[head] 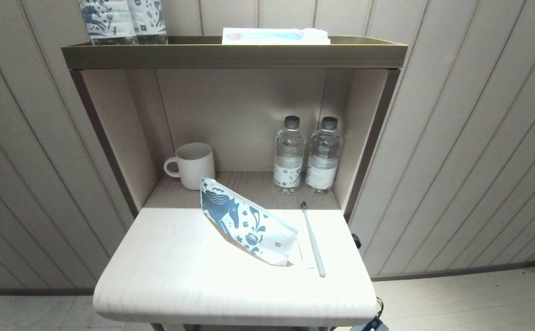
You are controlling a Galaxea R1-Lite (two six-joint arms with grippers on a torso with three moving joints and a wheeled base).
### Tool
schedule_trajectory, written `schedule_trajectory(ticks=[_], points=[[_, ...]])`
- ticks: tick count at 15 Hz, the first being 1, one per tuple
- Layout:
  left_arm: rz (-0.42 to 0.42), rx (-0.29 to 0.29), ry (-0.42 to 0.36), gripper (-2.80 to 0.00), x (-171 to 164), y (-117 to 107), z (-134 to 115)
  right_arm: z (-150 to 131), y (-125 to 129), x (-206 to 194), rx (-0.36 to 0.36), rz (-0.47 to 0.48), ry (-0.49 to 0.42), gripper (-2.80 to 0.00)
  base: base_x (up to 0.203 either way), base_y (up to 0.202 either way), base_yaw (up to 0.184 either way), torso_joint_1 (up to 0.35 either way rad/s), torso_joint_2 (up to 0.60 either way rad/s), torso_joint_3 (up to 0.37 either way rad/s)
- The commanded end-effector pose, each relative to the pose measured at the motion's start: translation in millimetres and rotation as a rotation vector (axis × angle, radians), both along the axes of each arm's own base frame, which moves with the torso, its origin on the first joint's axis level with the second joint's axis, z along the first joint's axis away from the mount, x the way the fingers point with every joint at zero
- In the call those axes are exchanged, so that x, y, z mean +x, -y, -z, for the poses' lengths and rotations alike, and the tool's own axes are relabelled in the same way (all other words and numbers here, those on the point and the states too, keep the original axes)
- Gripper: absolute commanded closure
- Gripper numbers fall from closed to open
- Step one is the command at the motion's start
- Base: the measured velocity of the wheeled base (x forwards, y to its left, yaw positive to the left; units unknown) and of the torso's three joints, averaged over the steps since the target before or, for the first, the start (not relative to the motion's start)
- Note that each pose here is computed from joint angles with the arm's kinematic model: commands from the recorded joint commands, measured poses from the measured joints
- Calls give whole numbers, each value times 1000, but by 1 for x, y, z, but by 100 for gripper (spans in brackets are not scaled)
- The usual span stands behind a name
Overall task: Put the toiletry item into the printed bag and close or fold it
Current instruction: Pick up the storage bag
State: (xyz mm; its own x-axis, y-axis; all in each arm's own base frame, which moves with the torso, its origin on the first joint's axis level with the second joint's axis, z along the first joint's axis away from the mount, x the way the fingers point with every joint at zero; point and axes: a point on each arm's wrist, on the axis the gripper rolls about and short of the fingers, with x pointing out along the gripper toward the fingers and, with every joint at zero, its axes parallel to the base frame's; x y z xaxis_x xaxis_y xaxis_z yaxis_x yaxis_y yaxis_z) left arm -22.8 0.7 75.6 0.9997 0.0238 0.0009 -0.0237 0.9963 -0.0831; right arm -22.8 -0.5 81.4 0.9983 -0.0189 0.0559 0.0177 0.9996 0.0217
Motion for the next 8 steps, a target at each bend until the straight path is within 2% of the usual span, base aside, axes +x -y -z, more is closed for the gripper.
schedule_trajectory(ticks=[1,5,6,8], points=[[-1,-1,1,0,0,0,0,0,0,0,-10,-3,0,0,0,0,0,0,0,0],[-1,-1,1,0,0,0,0,0,0,-1,-14,-11,-34,0,0,0,0,0,0,0],[-1,1,1,0,0,0,0,-11,0,-4,-14,-21,-17,0,0,0,0,0,0,0],[1,3,1,0,0,0,0,-60,-1,-18,-16,-48,51,0,0,0,0,0,0,0]])
